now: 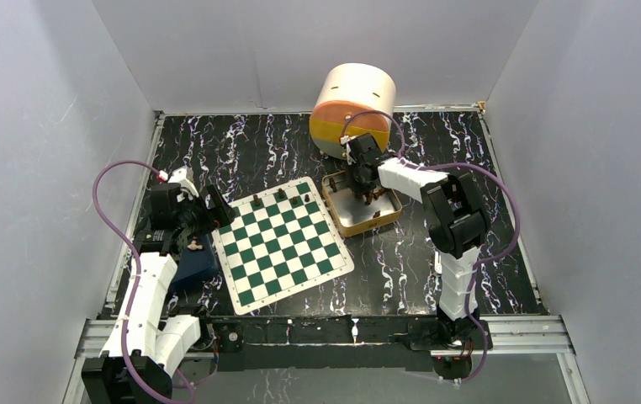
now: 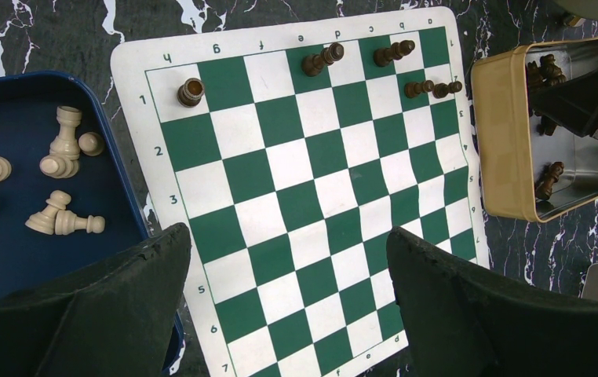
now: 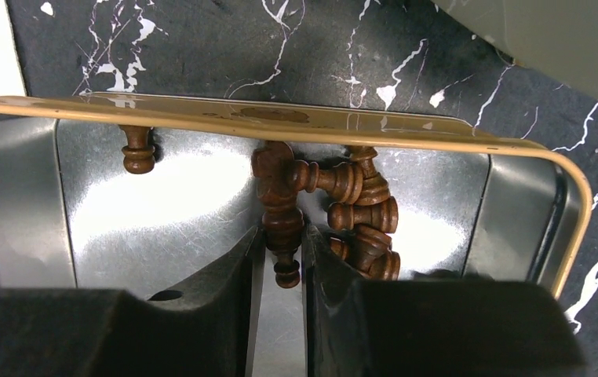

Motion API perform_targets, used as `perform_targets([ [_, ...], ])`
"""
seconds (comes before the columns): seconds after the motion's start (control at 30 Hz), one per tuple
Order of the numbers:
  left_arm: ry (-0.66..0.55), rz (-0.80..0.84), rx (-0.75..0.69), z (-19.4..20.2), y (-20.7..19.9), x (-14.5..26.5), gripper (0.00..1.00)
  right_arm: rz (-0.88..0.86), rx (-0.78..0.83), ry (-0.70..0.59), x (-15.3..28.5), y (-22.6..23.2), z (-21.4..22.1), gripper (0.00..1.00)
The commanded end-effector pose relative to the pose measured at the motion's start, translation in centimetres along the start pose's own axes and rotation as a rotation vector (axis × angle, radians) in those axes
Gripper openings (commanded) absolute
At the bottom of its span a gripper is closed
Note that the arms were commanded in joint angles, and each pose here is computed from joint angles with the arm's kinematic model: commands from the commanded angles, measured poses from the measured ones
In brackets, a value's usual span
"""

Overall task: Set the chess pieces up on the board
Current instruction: Pick up the chess piece from the storage box.

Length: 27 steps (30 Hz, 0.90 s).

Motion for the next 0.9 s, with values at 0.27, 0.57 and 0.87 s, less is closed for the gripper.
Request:
perform_targets([
  [0.27,-0.02,-0.035,-0.002,-0.6,0.2,0.4,0.94,-0.039,0.007,-0.067,1.5,0.6,-1.0,0.18],
  [0.57,0.032,0.001,-0.004,-0.3,-0.1,-0.3,0.93,-0.1,0.009,-0.184,5.6,1.9,-2.4,0.15],
  [0.87,0.063,0.251,0.075,-2.7,-3.5,0.3,0.86,-0.384,0.055,-0.312,10.9,5.4,-2.5,0.14],
])
Point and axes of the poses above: each gripper's point midway between its finger pads, its own x axis back along the fingers, its own y axis along the line the jaws close on, z = x × y, the point moved 7 cm from there along x, back along the fingers, and after that the axes turned 9 degrees about -x, right-handed, at the moved point
